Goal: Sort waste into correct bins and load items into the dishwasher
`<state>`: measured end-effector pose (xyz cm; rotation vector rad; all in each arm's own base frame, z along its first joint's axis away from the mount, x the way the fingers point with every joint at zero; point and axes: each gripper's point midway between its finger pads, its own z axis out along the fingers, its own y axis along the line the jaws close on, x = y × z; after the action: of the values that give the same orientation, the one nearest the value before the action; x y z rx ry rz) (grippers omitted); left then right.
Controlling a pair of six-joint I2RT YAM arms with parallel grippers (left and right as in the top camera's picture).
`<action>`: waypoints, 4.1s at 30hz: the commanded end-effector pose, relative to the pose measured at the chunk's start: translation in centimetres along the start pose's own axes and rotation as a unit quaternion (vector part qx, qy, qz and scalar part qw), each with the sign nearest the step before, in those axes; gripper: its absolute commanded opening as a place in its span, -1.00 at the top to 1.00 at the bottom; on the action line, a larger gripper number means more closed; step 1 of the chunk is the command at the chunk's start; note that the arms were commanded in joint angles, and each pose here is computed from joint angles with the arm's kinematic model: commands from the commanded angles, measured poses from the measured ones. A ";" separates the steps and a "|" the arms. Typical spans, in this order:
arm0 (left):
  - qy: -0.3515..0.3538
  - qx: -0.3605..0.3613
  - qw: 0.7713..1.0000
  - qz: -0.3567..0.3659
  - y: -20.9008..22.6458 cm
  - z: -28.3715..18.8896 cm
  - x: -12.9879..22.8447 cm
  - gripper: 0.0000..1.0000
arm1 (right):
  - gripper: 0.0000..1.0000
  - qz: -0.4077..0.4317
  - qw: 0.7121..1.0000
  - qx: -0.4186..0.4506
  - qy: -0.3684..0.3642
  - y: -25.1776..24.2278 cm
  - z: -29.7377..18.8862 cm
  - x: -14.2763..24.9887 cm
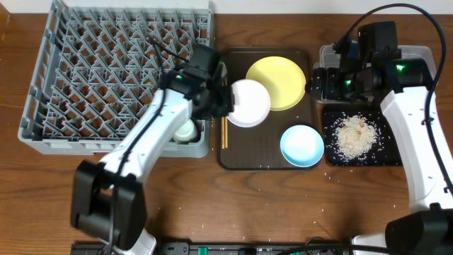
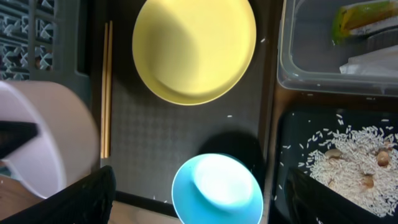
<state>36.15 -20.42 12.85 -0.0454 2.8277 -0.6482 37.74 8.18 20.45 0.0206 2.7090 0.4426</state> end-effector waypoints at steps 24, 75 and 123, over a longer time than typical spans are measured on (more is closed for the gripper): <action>-0.318 -0.569 0.758 -0.021 15.6 -20.1 -9.4 0.85 | -0.69 -0.013 1.000 -0.003 -0.027 0.5 -0.8 -1.2; -0.294 -0.658 0.690 0.073 14.1 -8.1 -7.0 0.85 | -0.72 -0.015 1.000 0.000 -0.016 0.6 -0.7 -0.6; 0.055 0.006 0.994 0.097 -8.4 6.8 7.0 -0.48 | -0.79 0.090 0.986 0.030 -0.134 -5.7 -8.2 -4.2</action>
<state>31.76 -28.72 9.67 0.2158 2.8813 -0.5676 39.42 1.96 23.97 0.2634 2.5600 0.3986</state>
